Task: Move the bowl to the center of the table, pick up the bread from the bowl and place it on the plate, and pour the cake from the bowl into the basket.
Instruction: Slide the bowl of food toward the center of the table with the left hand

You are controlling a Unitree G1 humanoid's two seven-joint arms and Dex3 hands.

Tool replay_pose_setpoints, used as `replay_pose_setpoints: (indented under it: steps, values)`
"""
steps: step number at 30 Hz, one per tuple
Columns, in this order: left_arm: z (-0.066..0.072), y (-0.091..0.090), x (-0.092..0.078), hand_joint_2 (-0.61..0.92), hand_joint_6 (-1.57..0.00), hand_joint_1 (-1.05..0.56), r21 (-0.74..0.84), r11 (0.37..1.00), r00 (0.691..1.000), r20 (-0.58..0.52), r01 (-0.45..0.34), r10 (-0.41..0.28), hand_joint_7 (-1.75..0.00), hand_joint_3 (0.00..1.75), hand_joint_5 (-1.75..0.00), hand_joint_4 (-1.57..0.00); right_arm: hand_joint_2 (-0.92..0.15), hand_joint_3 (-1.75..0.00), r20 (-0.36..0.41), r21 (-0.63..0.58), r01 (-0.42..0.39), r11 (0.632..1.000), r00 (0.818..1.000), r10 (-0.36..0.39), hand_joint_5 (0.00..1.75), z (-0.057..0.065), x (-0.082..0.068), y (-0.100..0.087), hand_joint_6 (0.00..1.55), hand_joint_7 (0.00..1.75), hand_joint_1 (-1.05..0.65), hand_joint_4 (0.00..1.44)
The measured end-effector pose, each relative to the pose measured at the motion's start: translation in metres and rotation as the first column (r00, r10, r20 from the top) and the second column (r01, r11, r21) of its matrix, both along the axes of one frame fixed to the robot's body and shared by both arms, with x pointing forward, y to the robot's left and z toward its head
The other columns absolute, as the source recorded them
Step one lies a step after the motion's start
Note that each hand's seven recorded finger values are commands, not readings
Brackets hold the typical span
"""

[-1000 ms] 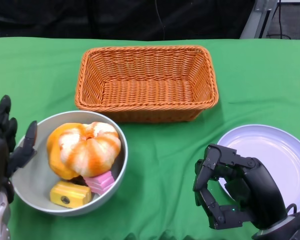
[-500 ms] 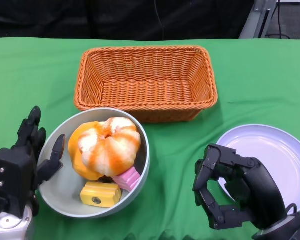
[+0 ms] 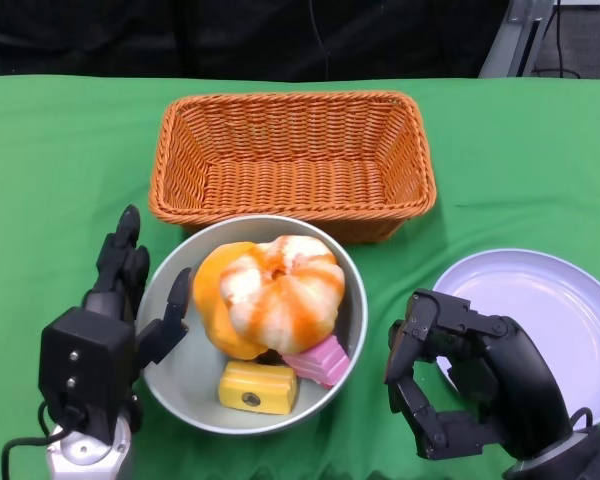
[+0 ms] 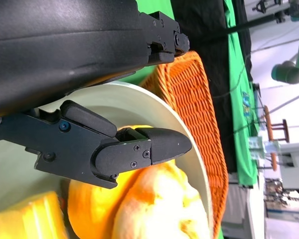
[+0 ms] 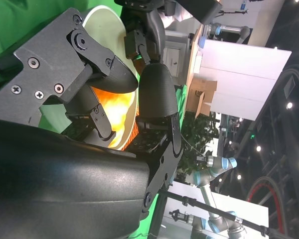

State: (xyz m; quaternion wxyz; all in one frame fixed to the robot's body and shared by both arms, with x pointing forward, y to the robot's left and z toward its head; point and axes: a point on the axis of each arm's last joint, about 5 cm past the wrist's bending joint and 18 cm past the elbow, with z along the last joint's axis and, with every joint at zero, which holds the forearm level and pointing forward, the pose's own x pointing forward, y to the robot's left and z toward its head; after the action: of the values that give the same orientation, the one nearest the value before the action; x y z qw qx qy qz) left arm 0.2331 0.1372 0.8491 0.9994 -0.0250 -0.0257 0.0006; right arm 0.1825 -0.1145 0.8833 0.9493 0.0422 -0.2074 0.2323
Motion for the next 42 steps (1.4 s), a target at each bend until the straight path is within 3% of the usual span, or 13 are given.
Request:
replay_pose_setpoints:
  steps: [14, 31, 33, 36, 42]
  values:
    - [0.01, -0.023, -0.008, 0.92, -0.01, -0.69, -0.069, 0.996, 0.997, 0.052, 0.056, -0.053, -0.01, 0.65, -0.03, -0.08, -0.41, -1.35, -0.009, 0.01, -0.003, 1.0, 1.0, 0.003, 1.75, -0.001, 0.0, 0.0, 0.69, 1.56, -0.09, 0.84]
    - [0.011, -0.026, -0.011, 0.92, -0.06, -0.65, -0.092, 0.99, 0.993, 0.053, 0.11, -0.106, -0.01, 0.6, -0.04, -0.13, -0.39, -1.36, -0.001, 0.005, 0.0, 1.0, 1.0, 0.0, 1.75, -0.003, 0.0, 0.0, 0.69, 1.56, -0.12, 0.84]
    - [0.011, -0.025, -0.011, 0.92, -0.06, -0.63, -0.071, 0.992, 0.994, 0.051, 0.103, -0.1, -0.02, 0.6, -0.05, -0.14, -0.4, -1.36, 0.0, 0.002, 0.002, 1.0, 1.0, -0.002, 1.75, -0.002, 0.0, 0.0, 0.7, 1.56, -0.12, 0.84]
    - [0.011, -0.022, -0.01, 0.92, -0.22, -0.53, -0.037, 0.997, 0.997, 0.026, 0.073, -0.072, -0.06, 0.47, -0.08, -0.24, -0.4, -1.36, 0.0, 0.003, 0.001, 1.0, 1.0, -0.001, 1.75, -0.002, 0.0, 0.0, 0.69, 1.55, -0.11, 0.84]
    - [0.016, -0.007, -0.001, 0.92, -0.4, -0.54, 0.064, 0.998, 1.0, 0.017, -0.012, 0.011, -0.06, 0.34, -0.07, -0.34, -0.4, -1.37, 0.0, 0.004, 0.002, 1.0, 1.0, -0.002, 1.75, -0.003, 0.0, 0.0, 0.7, 1.55, -0.1, 0.84]
